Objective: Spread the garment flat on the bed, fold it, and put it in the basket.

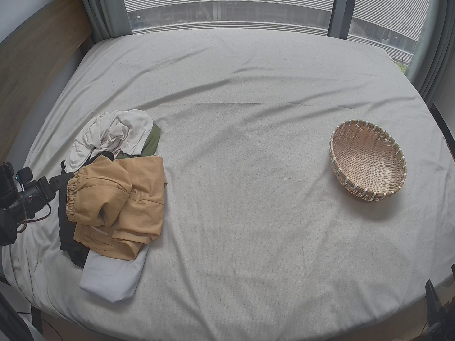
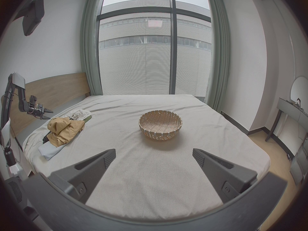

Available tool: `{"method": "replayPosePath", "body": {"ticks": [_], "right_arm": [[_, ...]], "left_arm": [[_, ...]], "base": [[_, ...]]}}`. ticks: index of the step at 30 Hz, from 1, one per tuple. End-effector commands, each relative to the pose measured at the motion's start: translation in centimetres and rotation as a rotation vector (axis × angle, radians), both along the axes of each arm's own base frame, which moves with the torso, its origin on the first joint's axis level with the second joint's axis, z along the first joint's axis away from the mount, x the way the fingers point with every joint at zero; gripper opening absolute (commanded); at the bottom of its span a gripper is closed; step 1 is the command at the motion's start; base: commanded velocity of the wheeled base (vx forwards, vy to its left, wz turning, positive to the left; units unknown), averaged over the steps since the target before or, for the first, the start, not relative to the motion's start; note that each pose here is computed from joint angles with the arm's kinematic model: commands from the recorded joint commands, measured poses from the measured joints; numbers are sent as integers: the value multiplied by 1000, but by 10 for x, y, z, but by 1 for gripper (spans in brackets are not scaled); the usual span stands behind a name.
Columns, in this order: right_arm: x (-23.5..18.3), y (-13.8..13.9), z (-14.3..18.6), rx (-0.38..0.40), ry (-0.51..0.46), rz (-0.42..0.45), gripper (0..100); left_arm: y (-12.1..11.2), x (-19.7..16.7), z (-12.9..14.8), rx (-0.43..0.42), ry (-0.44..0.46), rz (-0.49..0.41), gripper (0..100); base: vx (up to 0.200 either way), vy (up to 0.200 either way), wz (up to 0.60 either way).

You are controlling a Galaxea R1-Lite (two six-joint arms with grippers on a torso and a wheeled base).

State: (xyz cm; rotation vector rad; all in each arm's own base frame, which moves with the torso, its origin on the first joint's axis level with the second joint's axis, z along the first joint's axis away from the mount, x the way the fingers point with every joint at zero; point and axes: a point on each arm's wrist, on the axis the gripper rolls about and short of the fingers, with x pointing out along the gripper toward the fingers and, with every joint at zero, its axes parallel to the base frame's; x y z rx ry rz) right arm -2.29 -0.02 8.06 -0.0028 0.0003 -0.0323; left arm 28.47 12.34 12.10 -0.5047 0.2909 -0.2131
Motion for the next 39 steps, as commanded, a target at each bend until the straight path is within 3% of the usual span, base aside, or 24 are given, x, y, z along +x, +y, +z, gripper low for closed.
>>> {"method": "replayPosePath", "body": {"ticks": [1, 16, 32, 39], "right_arm": [[0, 0, -5, 0, 1, 0, 100], [0, 0, -5, 0, 1, 0, 100], [0, 0, -5, 1, 1, 0, 100], [0, 0, -5, 1, 1, -1, 100]], "left_arm": [[-2, 13, -7, -20, 18, -7, 100], [-33, 35, -5, -43, 21, -53, 100], [-37, 22, -22, -61, 91, -51, 100], [-34, 29, -20, -53, 58, -53, 100]], "base": [[0, 0, 0], [0, 0, 0], [0, 0, 0], [0, 0, 0]]}}
